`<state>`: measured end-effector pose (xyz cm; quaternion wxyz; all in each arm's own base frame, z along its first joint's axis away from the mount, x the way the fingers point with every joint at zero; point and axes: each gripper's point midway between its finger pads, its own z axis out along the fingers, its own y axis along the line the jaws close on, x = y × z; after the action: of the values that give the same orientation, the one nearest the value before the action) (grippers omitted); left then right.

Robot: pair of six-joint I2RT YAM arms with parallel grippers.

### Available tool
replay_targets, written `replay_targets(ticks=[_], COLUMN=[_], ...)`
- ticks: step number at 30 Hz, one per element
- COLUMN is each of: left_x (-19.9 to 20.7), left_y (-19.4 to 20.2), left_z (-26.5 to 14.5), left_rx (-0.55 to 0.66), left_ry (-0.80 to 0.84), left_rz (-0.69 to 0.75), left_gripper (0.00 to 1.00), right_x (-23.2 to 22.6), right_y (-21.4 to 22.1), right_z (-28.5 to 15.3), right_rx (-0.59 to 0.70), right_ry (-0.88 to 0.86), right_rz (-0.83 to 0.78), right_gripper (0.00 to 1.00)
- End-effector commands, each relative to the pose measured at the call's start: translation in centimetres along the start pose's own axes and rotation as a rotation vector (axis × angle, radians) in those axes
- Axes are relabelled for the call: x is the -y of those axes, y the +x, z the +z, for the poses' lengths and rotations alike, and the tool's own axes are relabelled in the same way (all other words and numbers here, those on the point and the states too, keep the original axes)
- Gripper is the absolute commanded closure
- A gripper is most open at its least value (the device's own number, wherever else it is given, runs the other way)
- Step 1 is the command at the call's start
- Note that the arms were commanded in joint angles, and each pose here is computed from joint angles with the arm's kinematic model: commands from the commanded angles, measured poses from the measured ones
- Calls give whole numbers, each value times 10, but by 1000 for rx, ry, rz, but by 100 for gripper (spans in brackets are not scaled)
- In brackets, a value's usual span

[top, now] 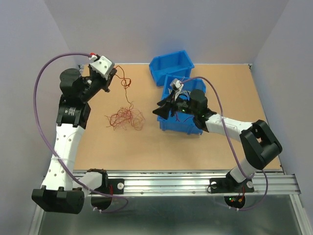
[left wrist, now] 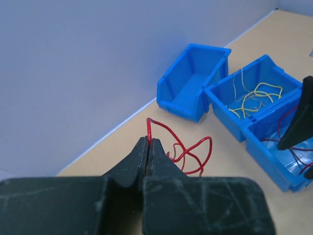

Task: Untangle the cables

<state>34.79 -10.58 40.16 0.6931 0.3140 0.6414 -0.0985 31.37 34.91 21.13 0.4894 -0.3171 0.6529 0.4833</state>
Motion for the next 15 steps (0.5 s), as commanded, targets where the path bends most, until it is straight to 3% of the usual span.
replay_targets(ticks=[1,7,15], left_x=[15,39,52], left_y=[-48,-83,-113], left_z=[-8,-8,-15], left_rx=[75,140,194], left_ry=[57,126,167], left_rz=[3,-33,-49], left_gripper=[100,100,100], right_x=[-37,-62,-51], right_y=[-66,-71,-52], right_z=[25,46,92], right_rx=[172,198,208], right_ry=[-104,-204,-145], right_rz=[-211,-296,-343], right_gripper=[31,28,27])
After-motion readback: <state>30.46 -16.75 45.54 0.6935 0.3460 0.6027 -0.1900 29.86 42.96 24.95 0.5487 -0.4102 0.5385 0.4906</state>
